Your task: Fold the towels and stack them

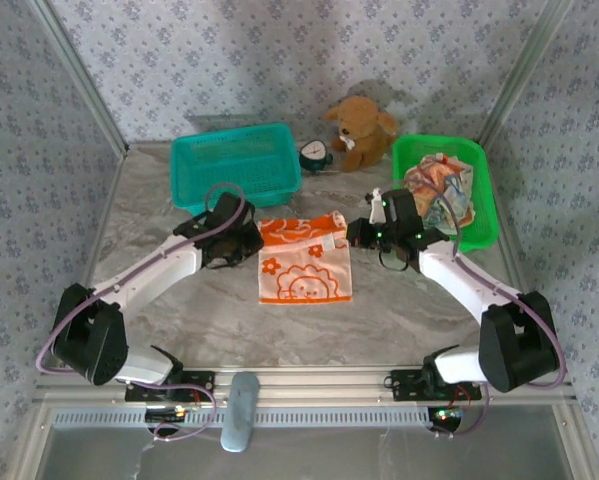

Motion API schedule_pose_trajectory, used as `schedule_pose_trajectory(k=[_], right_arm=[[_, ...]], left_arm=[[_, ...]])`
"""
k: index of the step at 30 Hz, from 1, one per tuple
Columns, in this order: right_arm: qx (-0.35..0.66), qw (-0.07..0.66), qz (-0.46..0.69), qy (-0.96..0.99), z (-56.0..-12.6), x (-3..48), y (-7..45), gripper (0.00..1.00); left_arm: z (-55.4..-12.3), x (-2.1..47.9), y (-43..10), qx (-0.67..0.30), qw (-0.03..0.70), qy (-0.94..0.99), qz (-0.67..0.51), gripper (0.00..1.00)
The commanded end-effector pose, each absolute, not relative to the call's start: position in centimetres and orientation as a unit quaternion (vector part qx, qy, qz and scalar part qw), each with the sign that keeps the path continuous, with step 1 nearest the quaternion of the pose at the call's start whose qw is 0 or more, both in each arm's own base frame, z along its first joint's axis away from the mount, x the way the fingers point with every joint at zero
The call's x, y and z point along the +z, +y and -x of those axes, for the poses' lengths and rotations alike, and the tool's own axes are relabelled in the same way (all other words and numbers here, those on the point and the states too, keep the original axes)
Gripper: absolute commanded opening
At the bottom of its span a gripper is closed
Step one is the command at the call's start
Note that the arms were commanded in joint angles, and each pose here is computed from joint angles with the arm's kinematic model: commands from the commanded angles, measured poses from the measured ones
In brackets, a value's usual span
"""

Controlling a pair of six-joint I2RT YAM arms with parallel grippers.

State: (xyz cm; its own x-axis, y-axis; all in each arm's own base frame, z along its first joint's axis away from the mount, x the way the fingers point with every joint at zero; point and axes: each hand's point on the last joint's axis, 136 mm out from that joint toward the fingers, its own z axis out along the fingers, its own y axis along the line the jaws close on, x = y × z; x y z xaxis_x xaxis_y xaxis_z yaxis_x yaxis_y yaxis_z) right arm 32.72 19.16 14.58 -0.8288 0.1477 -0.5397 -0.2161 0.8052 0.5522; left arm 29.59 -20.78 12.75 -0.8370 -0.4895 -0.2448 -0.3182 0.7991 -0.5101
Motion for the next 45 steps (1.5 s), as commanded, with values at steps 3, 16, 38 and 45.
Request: schedule_pose_trajectory(k=[3, 16, 38, 45], right_arm=[[0.303, 0.280, 0.006, 0.911, -30.1, 12.4, 18.3, 0.00], [0.278, 0.231, 0.004, 0.932, -25.4, 7.3, 17.8, 0.00], [0.244, 0.190, 0.017, 0.951, -22.8, 3.2, 17.9, 0.00], [0.243, 0.200, 0.020, 0.949, -22.9, 4.6, 17.9, 0.00]], left_arm=[[-27.9, 12.0, -21.5, -0.248, 0.186, 0.922, 0.233, 0.00], [-23.2, 7.6, -21.4, -0.223, 0.145, 0.935, 0.234, 0.00], [-20.4, 2.8, -21.7, -0.194, 0.098, 0.949, 0.228, 0.00], [-20.7, 4.3, -21.6, -0.194, 0.106, 0.948, 0.227, 0.00]])
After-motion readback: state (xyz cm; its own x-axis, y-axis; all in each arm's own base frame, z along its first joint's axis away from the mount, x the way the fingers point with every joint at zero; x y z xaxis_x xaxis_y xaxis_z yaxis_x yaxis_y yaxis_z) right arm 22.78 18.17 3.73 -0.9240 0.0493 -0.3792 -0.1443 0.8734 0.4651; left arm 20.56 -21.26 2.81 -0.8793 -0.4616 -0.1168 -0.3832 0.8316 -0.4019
